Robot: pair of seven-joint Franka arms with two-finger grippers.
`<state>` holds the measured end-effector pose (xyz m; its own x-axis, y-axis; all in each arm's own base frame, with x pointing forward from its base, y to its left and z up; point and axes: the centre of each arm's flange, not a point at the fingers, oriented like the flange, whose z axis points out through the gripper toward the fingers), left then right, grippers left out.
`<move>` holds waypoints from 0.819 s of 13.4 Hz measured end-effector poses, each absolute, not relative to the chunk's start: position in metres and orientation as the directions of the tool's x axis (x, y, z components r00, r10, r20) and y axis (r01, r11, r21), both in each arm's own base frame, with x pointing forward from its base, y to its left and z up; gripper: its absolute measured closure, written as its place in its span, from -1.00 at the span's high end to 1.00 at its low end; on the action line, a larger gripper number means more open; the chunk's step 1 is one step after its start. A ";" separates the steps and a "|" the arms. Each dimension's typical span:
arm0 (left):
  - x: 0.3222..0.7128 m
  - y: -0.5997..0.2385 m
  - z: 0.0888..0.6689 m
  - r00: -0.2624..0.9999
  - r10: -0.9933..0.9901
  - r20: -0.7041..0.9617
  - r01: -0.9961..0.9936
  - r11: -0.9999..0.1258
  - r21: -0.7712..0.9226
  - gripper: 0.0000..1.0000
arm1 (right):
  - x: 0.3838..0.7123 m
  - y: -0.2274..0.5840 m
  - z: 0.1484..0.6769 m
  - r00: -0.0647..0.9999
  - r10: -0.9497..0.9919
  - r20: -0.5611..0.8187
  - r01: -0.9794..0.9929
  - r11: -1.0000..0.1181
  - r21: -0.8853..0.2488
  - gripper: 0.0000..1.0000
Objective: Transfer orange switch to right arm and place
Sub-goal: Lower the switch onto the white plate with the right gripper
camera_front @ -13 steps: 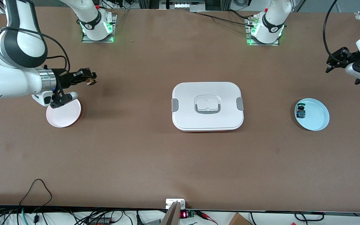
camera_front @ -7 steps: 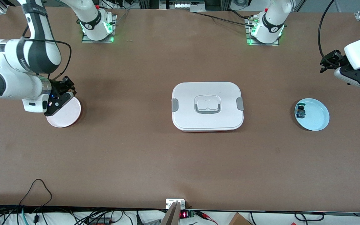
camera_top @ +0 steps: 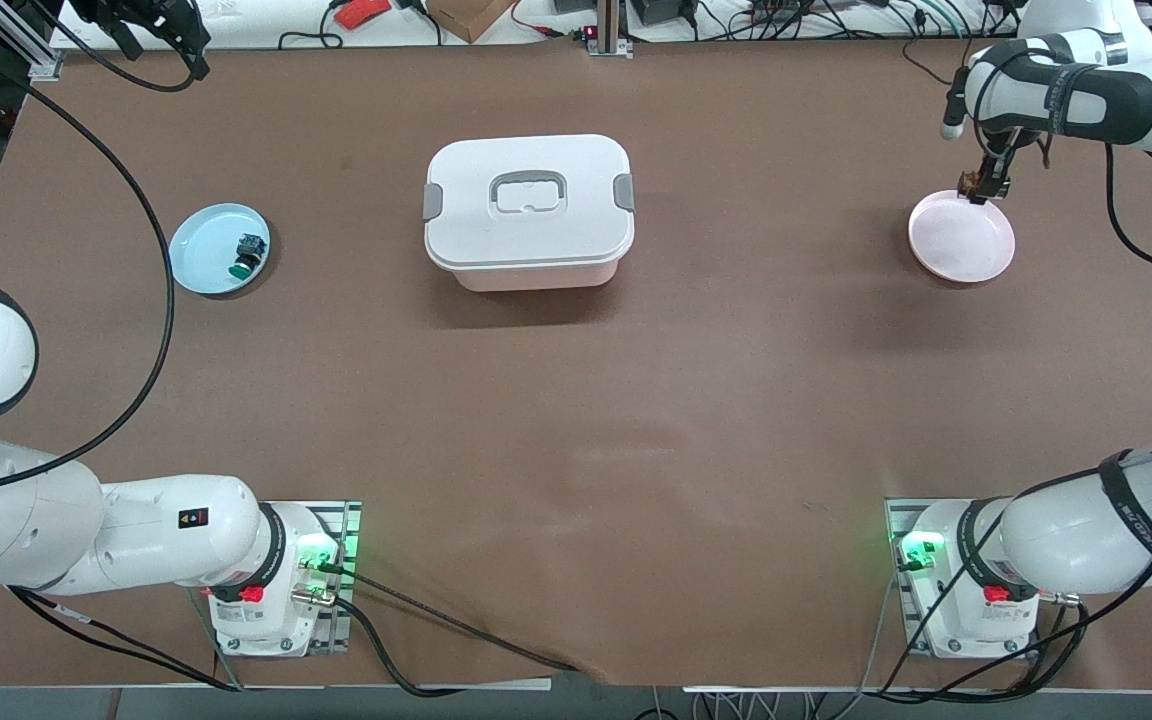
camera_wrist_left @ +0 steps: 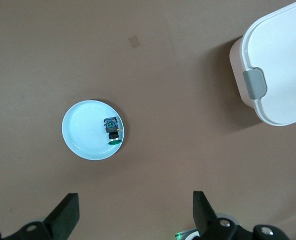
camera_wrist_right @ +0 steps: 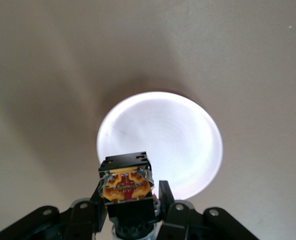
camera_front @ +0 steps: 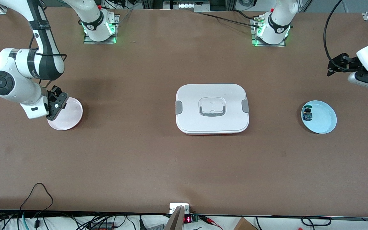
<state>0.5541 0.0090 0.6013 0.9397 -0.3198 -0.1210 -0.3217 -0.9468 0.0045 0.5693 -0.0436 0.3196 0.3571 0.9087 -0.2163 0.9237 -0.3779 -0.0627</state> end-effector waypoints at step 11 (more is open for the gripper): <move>0.559 -0.015 0.614 0.991 0.096 -0.093 0.099 -0.995 0.031 1.00 | 0.548 -0.081 0.213 0.259 0.951 -0.167 0.965 -0.261 0.014 -0.11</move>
<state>0.5592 -0.0145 0.6143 0.9910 0.0961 -0.0934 0.0994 -0.9946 0.0306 0.5484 -0.0810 0.2129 0.2593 0.9512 -0.1675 0.9653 -0.2606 0.0141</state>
